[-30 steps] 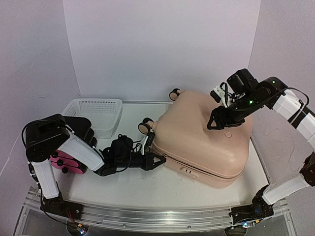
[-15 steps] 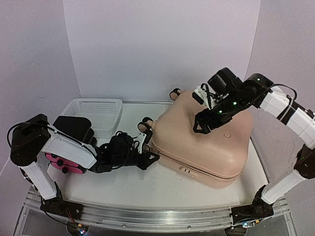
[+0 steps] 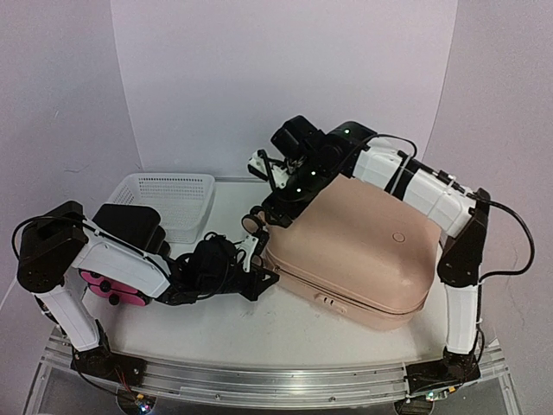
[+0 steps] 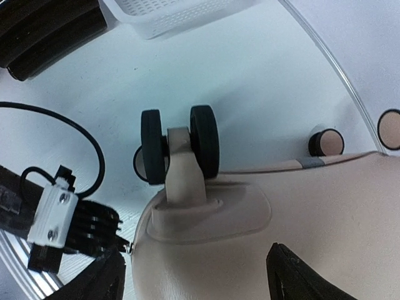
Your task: Open, take out, and arrange the luggage
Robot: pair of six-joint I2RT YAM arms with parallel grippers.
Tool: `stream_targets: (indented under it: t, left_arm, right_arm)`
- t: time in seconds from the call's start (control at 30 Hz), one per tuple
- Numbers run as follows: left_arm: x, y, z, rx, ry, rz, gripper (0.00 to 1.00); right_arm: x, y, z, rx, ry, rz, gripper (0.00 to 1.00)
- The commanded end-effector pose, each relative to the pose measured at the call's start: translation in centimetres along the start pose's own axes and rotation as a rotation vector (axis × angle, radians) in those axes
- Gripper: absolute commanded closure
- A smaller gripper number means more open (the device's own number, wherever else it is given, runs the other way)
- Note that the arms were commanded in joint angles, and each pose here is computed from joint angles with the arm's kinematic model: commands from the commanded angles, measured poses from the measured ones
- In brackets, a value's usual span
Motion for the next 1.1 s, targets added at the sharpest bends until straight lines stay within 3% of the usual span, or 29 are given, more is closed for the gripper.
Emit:
stream_targets:
  t: [0.0, 0.23, 0.5, 0.67, 0.97, 1.07]
  left_arm:
    - [-0.2, 0.3, 0.4, -0.001, -0.016, 0.053, 1.0]
    - [0.6, -0.9, -0.2, 0.012, 0.004, 0.028, 1.0]
    - [1.1, -2.3, -0.4, 0.037, 0.012, -0.003, 1.0]
    - [0.9, -2.2, -0.7, 0.043, 0.019, 0.0, 1.0]
    - [-0.9, -0.7, -1.5, 0.065, 0.017, 0.053, 1.0]
    - [-1.8, 0.1, -1.4, 0.073, 0.007, 0.075, 1.0]
  right_arm:
    - [0.3, 0.6, 2.4, -0.089, -0.059, -0.032, 0.22]
    - [3.9, 1.4, 3.7, -0.113, -0.043, -0.063, 0.15]
    - [6.6, 2.0, 3.4, -0.123, 0.008, -0.019, 0.18]
    - [7.5, 2.0, 3.1, -0.144, 0.035, -0.028, 0.32]
    - [6.2, 3.2, 2.6, -0.169, 0.041, 0.126, 0.78]
    - [5.1, 3.4, 2.6, -0.175, 0.028, 0.161, 0.86]
Point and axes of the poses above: each gripper's point midway between its finger pads, its own x axis out along the fingers, its own y axis along the line the jaws close on, z = x × y, the point moved 8 cm from there along -x, back along the fingers, and after that the axes turned 7 degrees about x, right-handed, at the moved point
